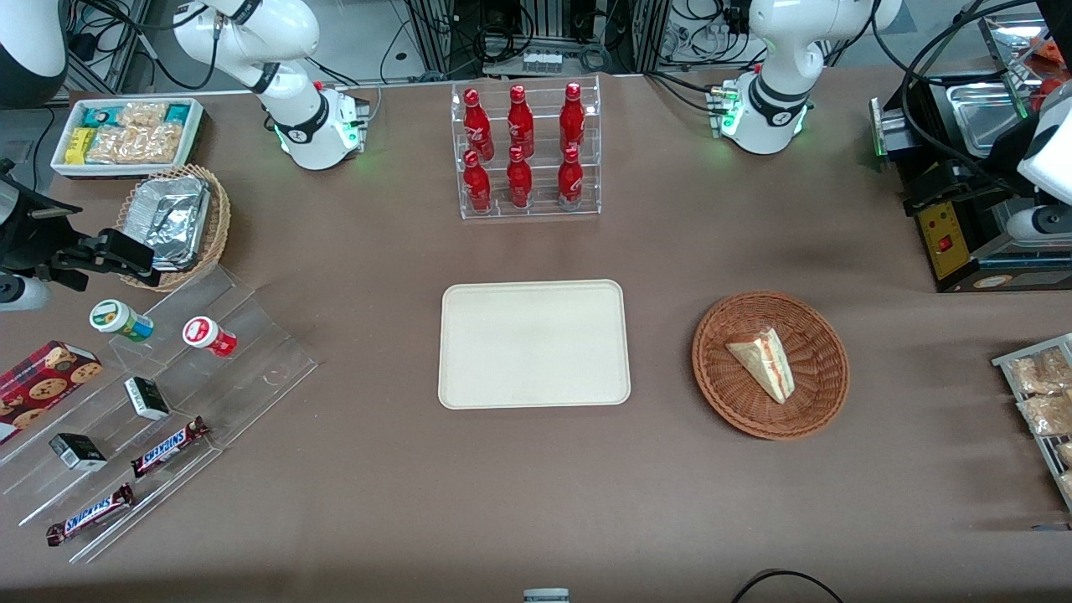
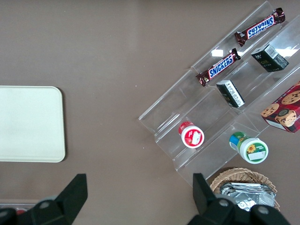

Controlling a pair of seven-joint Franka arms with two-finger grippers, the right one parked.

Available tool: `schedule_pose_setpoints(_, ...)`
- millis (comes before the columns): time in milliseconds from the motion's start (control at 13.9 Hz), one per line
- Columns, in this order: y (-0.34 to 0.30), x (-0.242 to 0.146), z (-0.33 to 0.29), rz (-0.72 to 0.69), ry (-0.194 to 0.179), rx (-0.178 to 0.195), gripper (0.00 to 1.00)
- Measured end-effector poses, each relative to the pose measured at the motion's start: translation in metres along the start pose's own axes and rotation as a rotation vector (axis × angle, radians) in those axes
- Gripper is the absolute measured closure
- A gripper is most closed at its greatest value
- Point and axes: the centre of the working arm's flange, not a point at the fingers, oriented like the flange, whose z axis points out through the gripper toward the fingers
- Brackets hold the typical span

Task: Place sandwich from basket to tray
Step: 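Move the left gripper from rest toward the wicker basket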

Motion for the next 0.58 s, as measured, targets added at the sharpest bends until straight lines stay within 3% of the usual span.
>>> schedule_pose_setpoints(288, -0.004, 0.005, 0.005, -0.007, -0.006, 0.03, 0.0)
schedule_pose_setpoints(577, -0.005, 0.046, 0.06, -0.077, -0.013, 0.048, 0.0)
